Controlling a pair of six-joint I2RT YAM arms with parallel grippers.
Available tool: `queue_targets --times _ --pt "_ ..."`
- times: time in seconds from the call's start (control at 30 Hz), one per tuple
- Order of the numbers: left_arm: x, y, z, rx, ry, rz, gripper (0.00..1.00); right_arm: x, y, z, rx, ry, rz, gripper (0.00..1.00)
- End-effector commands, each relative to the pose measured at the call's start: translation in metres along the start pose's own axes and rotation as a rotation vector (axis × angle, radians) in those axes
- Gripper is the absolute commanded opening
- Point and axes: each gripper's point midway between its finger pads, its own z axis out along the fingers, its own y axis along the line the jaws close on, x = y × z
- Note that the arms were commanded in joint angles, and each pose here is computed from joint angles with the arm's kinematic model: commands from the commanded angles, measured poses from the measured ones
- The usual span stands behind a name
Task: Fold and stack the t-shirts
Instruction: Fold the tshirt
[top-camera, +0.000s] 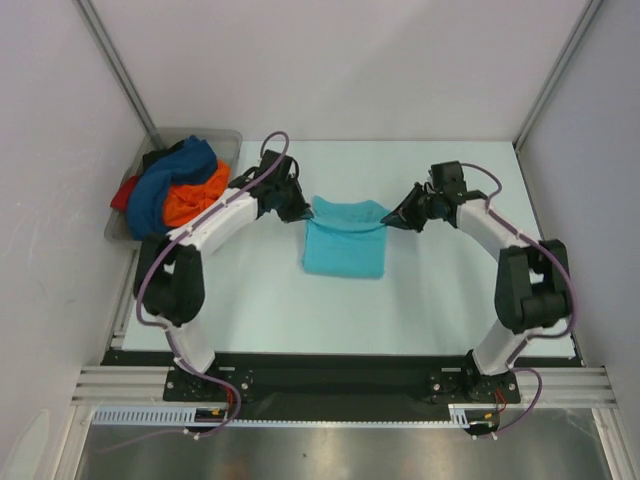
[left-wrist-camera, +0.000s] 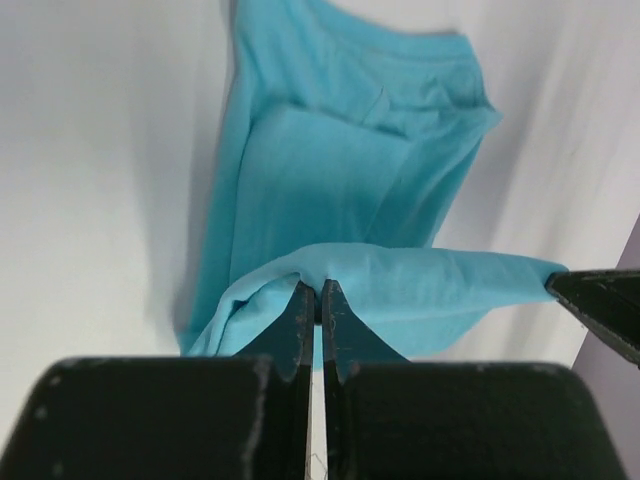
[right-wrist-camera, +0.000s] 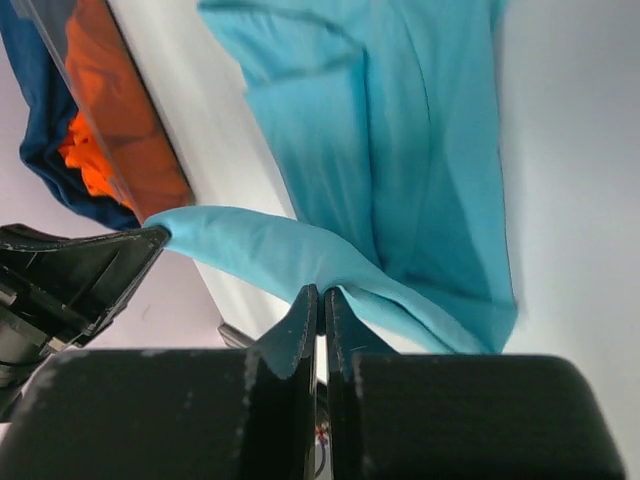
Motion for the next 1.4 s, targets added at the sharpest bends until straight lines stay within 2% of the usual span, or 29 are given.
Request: queue_targets --times 0.0,0.13,0.33,0.8,1.07,1.1,1.17,1.2,1.23,1.27,1.3,1.33,1.37 --pt "-0.025 -0.014 0.013 0.06 0.02 0.063 0.0 -0.029 0.012 0.017 -0.015 0.023 -0.058 0.0" --pt "-0.059 -0.016 0.028 0.081 -0.019 0.017 0.01 -0.055 0.012 0.036 -0.008 0.032 -0.043 0.0" --pt "-0.079 -0.018 0.055 0.098 0.01 -0.013 0.0 -0.081 0.011 0.054 -0.007 0.037 -0.028 0.0" --pt "-0.086 -0.019 0.095 0.126 0.054 -0.037 0.0 -0.111 0.004 0.072 -0.037 0.038 0.032 0.0" --pt "-0.103 -0.018 0.11 0.134 0.045 -0.03 0.01 -0.122 0.001 0.086 -0.052 0.028 0.068 0.06" --pt "-0.105 -0.017 0.112 0.134 0.039 -0.031 0.01 -0.126 -0.003 0.09 -0.049 0.019 0.072 0.08" --pt "-0.108 -0.011 0.122 0.121 0.035 -0.02 0.1 -0.139 -0.006 0.093 -0.047 -0.009 0.08 0.15" --pt "-0.108 -0.003 0.125 0.093 0.044 -0.02 0.13 -0.153 -0.011 0.091 -0.05 -0.038 0.081 0.18" --pt "-0.123 -0.005 0.125 0.091 0.007 0.011 0.22 -0.162 -0.025 0.097 -0.033 -0.044 0.091 0.23" --pt "-0.122 0.004 0.137 0.076 0.027 0.008 0.25 -0.18 -0.015 0.091 -0.059 -0.072 0.059 0.26" --pt "-0.121 0.01 0.137 0.051 0.048 0.003 0.28 -0.2 -0.028 0.081 -0.049 -0.096 0.082 0.29" --pt "-0.143 0.005 0.127 0.046 -0.012 0.04 0.35 -0.209 -0.033 0.079 -0.037 -0.108 0.083 0.5" --pt "-0.149 0.004 0.119 0.035 -0.028 0.06 0.39 -0.222 -0.016 0.067 -0.083 -0.127 0.029 0.6"
